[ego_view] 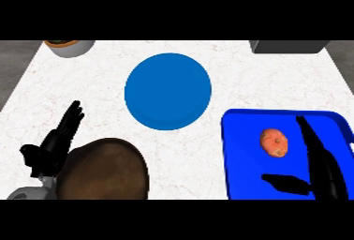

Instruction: Pick the squash from the tray and place it in the plate

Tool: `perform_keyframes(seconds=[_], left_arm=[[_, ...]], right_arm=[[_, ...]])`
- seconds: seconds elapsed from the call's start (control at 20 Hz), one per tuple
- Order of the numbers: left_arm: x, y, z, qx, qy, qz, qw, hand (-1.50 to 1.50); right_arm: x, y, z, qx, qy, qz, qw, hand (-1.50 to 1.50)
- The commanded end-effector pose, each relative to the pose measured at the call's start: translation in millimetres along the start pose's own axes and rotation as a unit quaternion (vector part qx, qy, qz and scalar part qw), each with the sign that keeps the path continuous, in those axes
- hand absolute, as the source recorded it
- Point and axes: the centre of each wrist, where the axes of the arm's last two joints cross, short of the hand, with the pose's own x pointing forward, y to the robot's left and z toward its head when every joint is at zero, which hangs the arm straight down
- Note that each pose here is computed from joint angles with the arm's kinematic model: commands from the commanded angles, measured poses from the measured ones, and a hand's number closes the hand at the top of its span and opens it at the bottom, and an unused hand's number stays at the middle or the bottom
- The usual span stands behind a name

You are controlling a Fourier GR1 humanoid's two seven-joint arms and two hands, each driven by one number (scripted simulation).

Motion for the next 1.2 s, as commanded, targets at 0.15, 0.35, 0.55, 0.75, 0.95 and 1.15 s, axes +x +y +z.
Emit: perform_keyframes(seconds=[0.15, 0.35, 0.55, 0.75, 0.95, 1.15], left_arm=[[-8.8, -17.3, -3.9, 0.002, 0.003, -0.003, 1.0, 0.0], [-6.1, -6.9, 2.1, -0.002, 0.001, -0.004, 1.0, 0.0], [-10.4, -2.2, -5.7, 0.002, -0.003, -0.007, 1.0, 0.0], [-6.6, -1.7, 16.2, -0.002, -0.005, 0.005, 1.0, 0.0], [-1.1, 3.6, -6.6, 0.0, 0.0, -0.001, 1.0, 0.0], [-7.2, -0.8, 3.2, -0.005, -0.001, -0.001, 1.0, 0.0]], right_arm=[[40.9, -21.0, 8.1, 0.061, 0.063, 0.043, 0.995, -1.5], [39.8, -11.0, -18.5, 0.067, 0.098, 0.068, 0.991, -1.5], [14.8, 1.8, -14.0, 0.091, 0.122, 0.115, 0.982, -1.5], [18.5, -8.1, -40.9, 0.114, 0.139, 0.111, 0.977, -1.5], [-5.4, -3.9, -41.9, 0.115, 0.138, 0.11, 0.978, -1.5], [7.3, 33.6, -44.3, 0.119, 0.144, 0.126, 0.974, -1.5]])
